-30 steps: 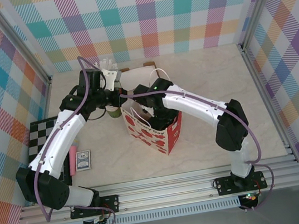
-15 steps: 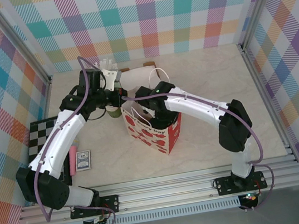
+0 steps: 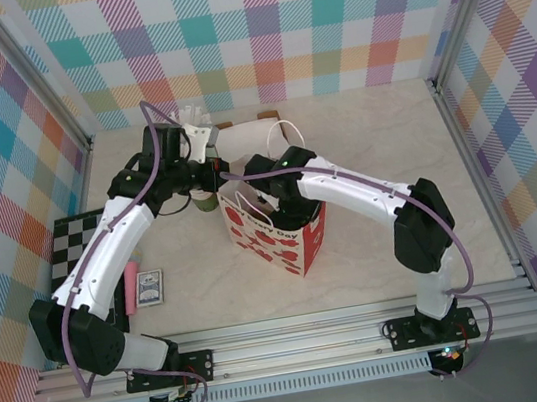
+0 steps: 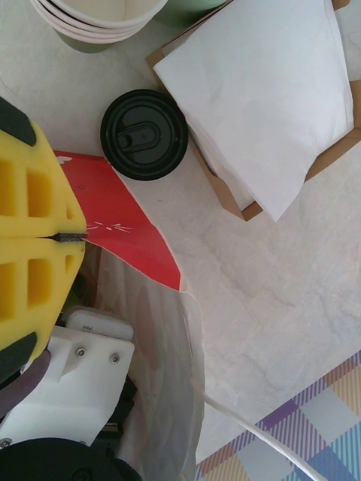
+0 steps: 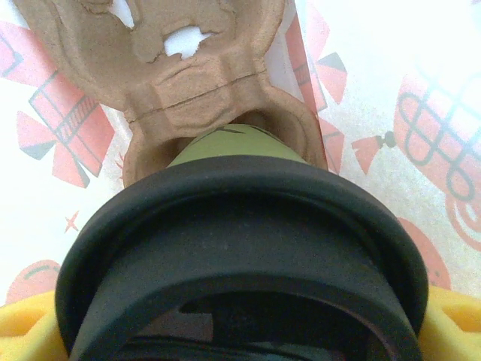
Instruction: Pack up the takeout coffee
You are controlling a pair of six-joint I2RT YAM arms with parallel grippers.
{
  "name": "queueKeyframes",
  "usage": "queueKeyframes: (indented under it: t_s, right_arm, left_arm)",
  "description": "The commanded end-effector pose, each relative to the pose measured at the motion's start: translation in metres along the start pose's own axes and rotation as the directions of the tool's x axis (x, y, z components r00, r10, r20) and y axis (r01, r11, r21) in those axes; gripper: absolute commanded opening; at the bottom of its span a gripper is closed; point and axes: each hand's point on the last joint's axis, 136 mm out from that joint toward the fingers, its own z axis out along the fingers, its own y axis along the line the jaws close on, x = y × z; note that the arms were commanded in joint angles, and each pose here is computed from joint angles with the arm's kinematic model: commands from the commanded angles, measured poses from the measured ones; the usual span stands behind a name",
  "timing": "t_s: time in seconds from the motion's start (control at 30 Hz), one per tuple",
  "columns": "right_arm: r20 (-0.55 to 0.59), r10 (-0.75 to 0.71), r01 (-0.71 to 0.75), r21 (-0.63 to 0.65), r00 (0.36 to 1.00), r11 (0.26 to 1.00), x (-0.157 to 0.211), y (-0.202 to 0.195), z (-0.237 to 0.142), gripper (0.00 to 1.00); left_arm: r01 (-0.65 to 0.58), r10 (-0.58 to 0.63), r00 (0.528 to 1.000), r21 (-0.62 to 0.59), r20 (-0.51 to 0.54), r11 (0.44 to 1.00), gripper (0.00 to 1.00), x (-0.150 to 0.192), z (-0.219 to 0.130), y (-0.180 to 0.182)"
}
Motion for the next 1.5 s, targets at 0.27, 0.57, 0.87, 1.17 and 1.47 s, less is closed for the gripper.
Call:
queueKeyframes:
  t_s: [0.27,0.57,0.87,1.17,1.47]
  right_arm:
    - [0.063,0.002,0.001,-0.055,0.998,0.998,-0.007,0.005,-0.010,0.58]
    - [0.057,0.004,-0.001,-0.047,0.998,0.999,-0.006,0.004,-0.004,0.57]
    - [0.055,0.001,0.002,-0.048,0.998,0.999,-0.005,0.004,-0.002,0.57]
    - [0.016,0.011,-0.010,-0.053,1.000,0.999,0.002,0.004,0.003,0.57]
    - [-0.021,0.025,-0.027,-0.059,0.999,0.998,0.009,0.005,0.009,0.57]
  left_arm:
    - [-0.006,0.005,1.000,0.014,0.027,1.000,0.00,-0.012,-0.005,-0.001]
    - [-0.003,0.002,1.000,0.013,0.023,1.000,0.00,-0.011,-0.005,-0.001]
    - [-0.001,0.001,1.000,0.016,0.019,1.000,0.00,-0.011,-0.004,-0.001]
    - [-0.001,0.001,1.000,0.015,0.017,1.000,0.00,-0.010,-0.003,-0.001]
    - [-0.001,0.001,1.000,0.016,0.019,1.000,0.00,-0.011,-0.003,-0.001]
